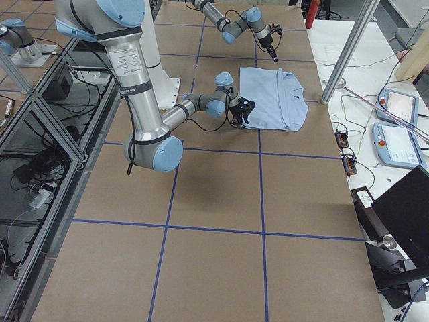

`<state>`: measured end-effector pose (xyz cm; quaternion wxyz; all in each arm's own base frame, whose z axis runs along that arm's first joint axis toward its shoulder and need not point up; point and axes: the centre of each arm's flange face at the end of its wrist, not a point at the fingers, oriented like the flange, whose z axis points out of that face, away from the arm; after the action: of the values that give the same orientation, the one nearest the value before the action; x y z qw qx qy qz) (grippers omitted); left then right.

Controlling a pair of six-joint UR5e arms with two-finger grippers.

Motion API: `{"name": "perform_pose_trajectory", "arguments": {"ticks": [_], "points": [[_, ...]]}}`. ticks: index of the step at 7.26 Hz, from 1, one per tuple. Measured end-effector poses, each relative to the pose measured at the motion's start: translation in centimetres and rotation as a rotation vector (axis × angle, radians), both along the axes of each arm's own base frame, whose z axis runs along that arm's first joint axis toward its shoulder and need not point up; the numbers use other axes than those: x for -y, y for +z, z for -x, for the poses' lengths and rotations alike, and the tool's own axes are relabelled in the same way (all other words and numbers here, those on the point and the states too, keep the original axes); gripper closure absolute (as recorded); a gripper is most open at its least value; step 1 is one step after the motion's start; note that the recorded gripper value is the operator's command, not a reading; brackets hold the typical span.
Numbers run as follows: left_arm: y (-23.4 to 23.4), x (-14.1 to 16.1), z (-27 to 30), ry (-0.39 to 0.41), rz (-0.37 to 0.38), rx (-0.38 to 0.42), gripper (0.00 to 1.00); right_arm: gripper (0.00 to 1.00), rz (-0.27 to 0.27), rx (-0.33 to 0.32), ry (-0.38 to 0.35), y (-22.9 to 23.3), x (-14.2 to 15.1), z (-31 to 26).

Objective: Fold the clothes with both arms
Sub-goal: 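Drag the shirt corner toward the robot with the right gripper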

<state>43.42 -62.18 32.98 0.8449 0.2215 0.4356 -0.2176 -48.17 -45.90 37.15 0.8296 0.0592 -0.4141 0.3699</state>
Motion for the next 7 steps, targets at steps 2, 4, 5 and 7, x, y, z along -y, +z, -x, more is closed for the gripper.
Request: {"name": "perform_pose_trajectory", "arguments": {"ticks": [2, 4, 5, 7], "points": [[-0.1, -0.1, -0.1, 0.002, 0.0, -0.001, 0.64, 1.0, -0.004, 0.011, -0.005, -0.5, -0.5, -0.6], [-0.7, -0.4, -0.1, 0.004, -0.007, -0.011, 0.64, 1.0, 0.019, 0.031, -0.071, -2.8, -6.1, -4.6], [-1.6, -0.7, 0.1, 0.007, -0.017, -0.024, 0.64, 1.0, 0.068, 0.023, -0.127, -5.2, -10.6, -7.0], [-3.2, -1.5, 0.3, 0.021, -0.023, -0.061, 0.64, 0.23, 0.199, 0.0, -0.275, -9.3, -19.8, -10.3]]}}
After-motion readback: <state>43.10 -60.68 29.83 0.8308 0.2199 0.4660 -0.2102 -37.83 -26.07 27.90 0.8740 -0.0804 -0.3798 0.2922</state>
